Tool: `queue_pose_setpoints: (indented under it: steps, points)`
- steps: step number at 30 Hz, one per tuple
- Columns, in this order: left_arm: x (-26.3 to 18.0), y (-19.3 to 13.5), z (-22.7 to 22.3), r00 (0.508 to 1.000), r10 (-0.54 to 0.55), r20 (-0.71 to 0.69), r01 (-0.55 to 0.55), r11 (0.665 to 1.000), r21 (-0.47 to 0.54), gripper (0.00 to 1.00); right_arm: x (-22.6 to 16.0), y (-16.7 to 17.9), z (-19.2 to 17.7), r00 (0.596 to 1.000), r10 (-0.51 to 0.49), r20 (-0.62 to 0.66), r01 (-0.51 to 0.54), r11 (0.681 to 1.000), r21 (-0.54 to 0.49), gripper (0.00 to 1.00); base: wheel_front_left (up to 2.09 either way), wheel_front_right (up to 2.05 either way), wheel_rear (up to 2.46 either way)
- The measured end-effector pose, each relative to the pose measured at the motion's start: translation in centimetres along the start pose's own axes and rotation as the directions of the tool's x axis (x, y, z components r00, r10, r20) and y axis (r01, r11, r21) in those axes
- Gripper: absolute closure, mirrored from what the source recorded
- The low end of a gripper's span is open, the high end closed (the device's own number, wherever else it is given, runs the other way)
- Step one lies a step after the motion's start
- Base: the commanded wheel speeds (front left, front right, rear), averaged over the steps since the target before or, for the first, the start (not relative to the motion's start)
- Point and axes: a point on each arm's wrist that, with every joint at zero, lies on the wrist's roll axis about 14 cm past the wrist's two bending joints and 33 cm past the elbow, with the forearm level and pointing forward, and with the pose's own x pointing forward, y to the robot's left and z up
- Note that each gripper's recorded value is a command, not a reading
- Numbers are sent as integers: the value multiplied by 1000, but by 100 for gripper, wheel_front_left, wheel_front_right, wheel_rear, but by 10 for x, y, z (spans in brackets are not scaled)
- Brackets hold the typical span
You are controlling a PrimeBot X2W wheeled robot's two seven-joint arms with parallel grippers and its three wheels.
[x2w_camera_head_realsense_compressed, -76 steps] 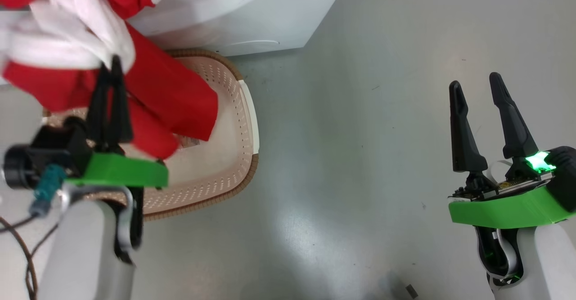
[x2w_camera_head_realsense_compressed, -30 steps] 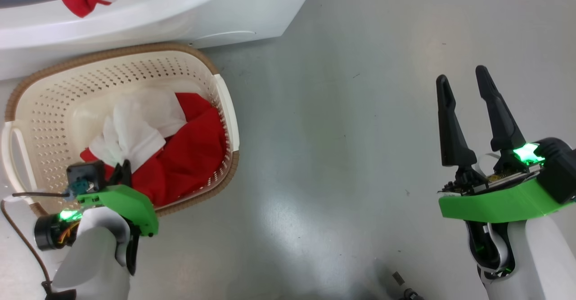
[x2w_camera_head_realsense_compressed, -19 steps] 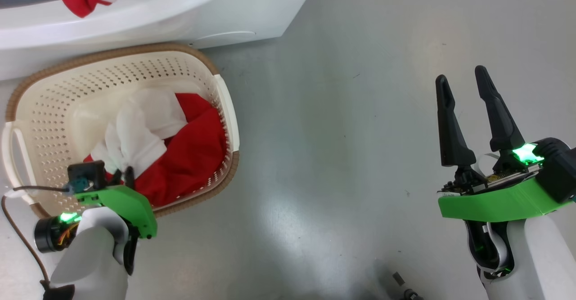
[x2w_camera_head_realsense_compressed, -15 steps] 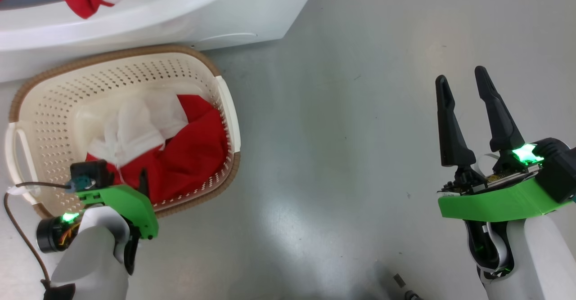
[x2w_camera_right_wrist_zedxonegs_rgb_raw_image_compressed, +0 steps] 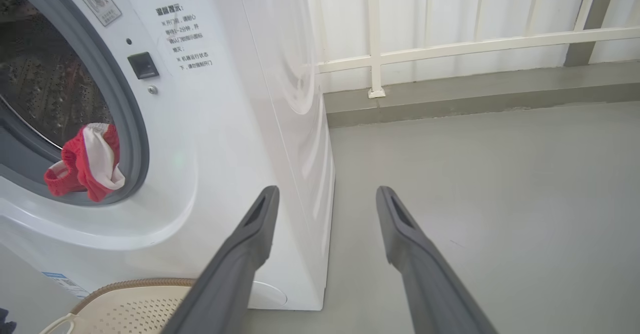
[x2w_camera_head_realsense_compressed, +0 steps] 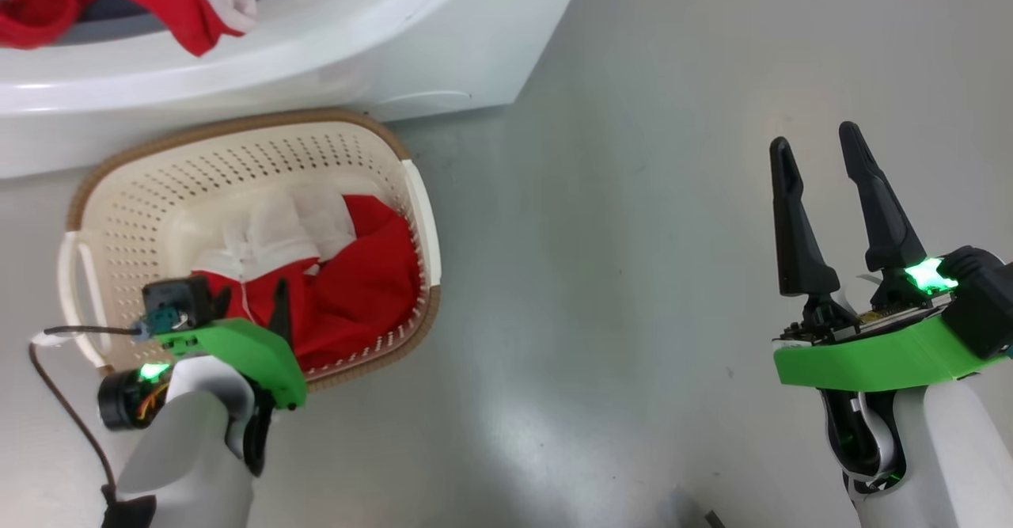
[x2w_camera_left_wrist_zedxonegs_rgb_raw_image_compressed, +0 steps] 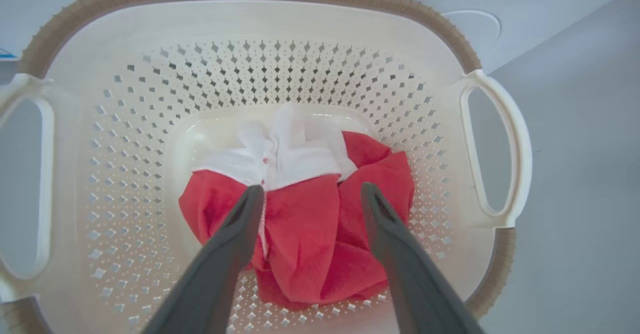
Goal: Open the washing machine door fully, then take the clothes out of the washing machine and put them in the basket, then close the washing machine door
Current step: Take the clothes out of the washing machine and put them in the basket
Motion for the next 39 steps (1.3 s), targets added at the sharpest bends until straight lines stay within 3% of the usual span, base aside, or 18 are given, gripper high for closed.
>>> queue_pose_setpoints:
  steps: [10,18,24,39]
  points:
    - [-28,-18,56,968,-56,244,69,997,-46,0,-5,11,11,999,28,20,-27,999,-20,0,0,0,0]
    - [-73,-25,91,901,-60,431,93,994,-55,0,-13,17,17,999,44,25,-43,999,-29,0,0,0,0]
    - [-112,-36,128,814,-76,576,112,993,-28,0,-21,19,21,999,47,25,-46,998,-38,0,0,0,0]
    - [-195,-35,150,691,-41,722,26,999,32,0,-49,21,42,997,49,61,-46,997,-56,0,0,0,0]
